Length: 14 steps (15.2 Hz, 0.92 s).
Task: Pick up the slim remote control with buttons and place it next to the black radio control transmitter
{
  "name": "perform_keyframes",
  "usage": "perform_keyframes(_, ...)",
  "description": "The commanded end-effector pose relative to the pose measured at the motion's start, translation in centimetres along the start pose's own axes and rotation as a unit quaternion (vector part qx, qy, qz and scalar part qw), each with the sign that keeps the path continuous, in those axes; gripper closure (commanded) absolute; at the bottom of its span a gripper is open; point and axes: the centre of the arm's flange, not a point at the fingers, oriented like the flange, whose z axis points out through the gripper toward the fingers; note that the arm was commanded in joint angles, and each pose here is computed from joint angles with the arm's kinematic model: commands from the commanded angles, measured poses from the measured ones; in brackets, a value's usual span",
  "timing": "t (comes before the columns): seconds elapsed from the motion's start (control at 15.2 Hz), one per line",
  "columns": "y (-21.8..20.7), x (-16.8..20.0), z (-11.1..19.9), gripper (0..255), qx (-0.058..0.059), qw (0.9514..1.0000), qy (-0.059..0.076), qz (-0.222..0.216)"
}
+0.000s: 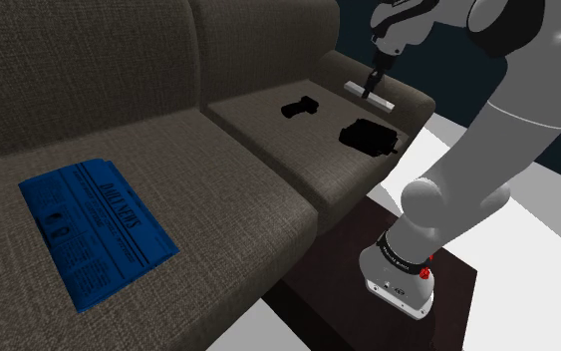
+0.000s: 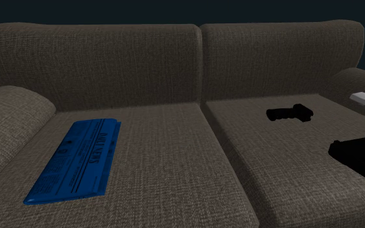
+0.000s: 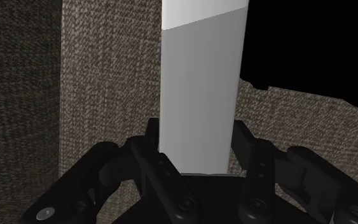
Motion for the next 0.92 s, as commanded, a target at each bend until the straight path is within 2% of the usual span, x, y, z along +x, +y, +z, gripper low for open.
perform_keyframes(0.0, 0.0, 0.0, 1.1, 255, 0.000, 1.0000, 0.000, 0.000)
perform_keyframes(0.86, -0.1, -0.2, 7.9, 255, 0.000, 1.0000, 0.000, 0.000)
